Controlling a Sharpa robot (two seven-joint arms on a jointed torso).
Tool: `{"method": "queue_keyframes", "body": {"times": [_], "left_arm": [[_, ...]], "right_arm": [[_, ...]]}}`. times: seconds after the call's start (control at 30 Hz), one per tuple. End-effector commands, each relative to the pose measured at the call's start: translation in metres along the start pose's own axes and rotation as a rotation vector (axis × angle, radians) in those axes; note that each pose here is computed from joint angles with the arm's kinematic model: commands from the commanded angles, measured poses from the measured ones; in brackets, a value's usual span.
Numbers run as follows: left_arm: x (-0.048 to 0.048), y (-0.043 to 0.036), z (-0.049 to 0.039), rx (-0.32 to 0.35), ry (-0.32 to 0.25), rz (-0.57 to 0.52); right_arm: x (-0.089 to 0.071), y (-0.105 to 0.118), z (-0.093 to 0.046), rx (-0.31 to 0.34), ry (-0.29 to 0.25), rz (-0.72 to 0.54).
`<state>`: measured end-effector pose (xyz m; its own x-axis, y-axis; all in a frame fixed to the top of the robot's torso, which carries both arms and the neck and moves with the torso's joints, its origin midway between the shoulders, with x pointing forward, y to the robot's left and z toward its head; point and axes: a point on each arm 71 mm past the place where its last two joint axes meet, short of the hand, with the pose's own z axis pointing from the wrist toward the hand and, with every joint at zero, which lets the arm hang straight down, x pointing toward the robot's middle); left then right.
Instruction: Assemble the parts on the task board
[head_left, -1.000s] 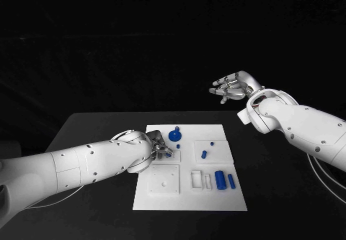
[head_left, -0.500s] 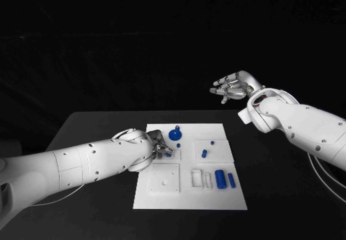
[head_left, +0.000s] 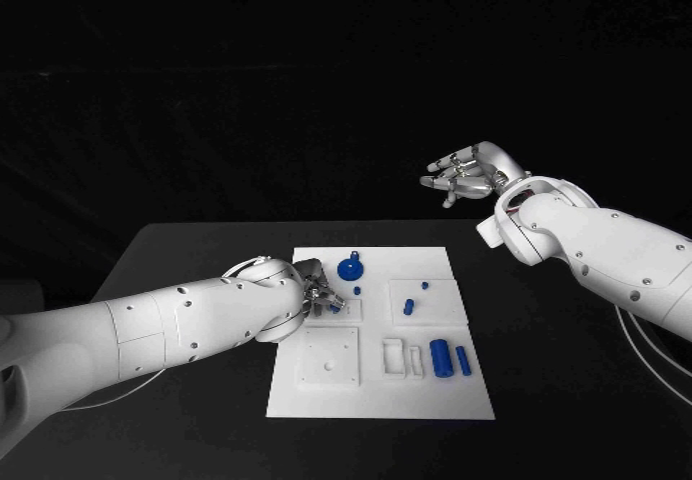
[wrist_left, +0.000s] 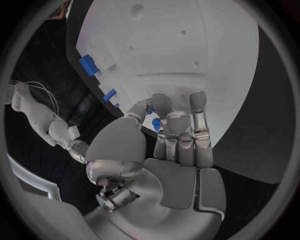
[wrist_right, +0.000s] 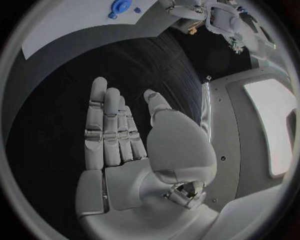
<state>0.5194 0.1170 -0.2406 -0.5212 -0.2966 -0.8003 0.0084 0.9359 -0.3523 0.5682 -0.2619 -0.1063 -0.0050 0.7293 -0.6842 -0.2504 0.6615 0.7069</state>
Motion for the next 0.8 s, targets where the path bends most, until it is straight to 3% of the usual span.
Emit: {"method": "queue_keyframes", "body": {"times": [0.03,0.8], "left_arm": [[0.0054,0.0017,-0.0001,-0.014,0.022,0.026],[0.0098,0.0025,-0.0021,-0.016,0.056,0.029]], "right_arm": [[0.0008,0.001,0.0004,-0.007,0.012,0.001],[0.0012,0.0005,0.0006,-0.005,0.015,0.001]]}}
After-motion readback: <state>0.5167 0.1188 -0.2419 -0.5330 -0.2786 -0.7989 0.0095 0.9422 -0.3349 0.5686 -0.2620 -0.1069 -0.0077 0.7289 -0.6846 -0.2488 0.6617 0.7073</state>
